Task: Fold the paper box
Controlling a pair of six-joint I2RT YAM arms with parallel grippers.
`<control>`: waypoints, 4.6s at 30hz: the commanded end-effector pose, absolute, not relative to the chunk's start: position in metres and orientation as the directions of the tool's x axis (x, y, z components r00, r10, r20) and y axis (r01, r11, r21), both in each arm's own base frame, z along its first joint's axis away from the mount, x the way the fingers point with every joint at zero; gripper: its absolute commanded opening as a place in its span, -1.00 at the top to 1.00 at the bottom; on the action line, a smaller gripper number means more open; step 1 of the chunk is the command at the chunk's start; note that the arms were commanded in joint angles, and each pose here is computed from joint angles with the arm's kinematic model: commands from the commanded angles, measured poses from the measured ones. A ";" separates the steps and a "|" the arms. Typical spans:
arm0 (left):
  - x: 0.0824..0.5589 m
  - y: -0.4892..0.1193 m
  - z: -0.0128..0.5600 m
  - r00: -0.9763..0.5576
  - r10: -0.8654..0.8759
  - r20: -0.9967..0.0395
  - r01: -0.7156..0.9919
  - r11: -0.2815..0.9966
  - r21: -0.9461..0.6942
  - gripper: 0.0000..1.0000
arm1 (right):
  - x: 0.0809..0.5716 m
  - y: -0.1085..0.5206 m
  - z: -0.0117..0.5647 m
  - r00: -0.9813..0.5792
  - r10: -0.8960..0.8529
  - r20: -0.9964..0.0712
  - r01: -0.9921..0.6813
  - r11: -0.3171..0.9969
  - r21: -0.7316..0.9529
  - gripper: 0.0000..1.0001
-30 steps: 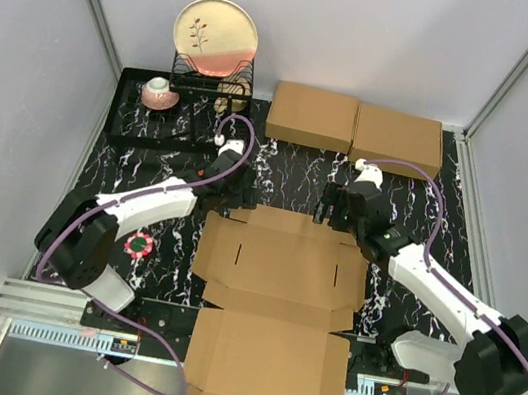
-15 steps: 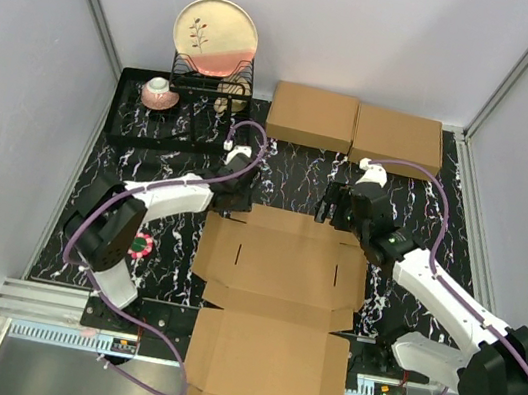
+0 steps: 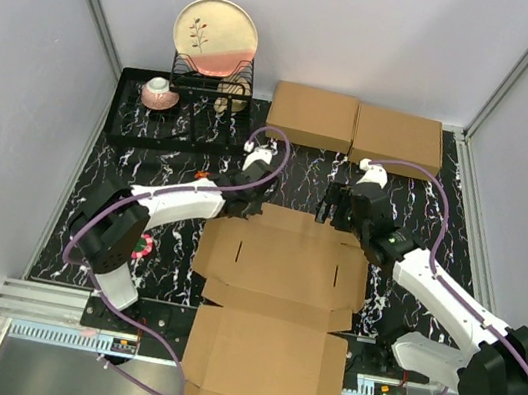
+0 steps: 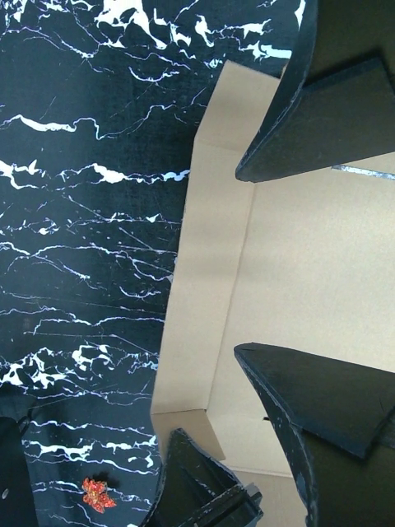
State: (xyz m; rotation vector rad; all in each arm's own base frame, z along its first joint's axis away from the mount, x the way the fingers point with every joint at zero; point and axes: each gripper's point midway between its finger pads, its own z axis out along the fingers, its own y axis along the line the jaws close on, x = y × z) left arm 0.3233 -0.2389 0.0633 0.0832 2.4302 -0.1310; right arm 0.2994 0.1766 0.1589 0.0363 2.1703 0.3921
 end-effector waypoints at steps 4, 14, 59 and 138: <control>0.359 -0.252 0.107 -0.626 0.144 -0.766 0.139 0.988 0.072 1.00 | 0.303 0.162 0.190 -0.508 0.233 -0.829 -0.063 0.950 0.305 -0.70; 0.358 -0.262 0.116 -0.432 -0.072 -0.899 0.096 0.987 -0.126 1.00 | 0.304 0.151 0.202 -0.463 0.240 -0.853 -0.036 0.957 0.288 -0.70; 0.285 -0.239 0.129 0.072 -0.213 -0.974 0.282 0.941 -0.185 1.00 | 0.308 0.318 0.126 -0.408 -0.264 -0.874 -0.836 0.492 0.242 -0.25; 0.294 -0.183 0.193 -0.236 -0.245 -0.940 0.116 0.954 -0.278 -0.50 | 0.316 0.265 0.106 -0.167 -0.644 -0.746 -0.645 0.644 -0.411 0.59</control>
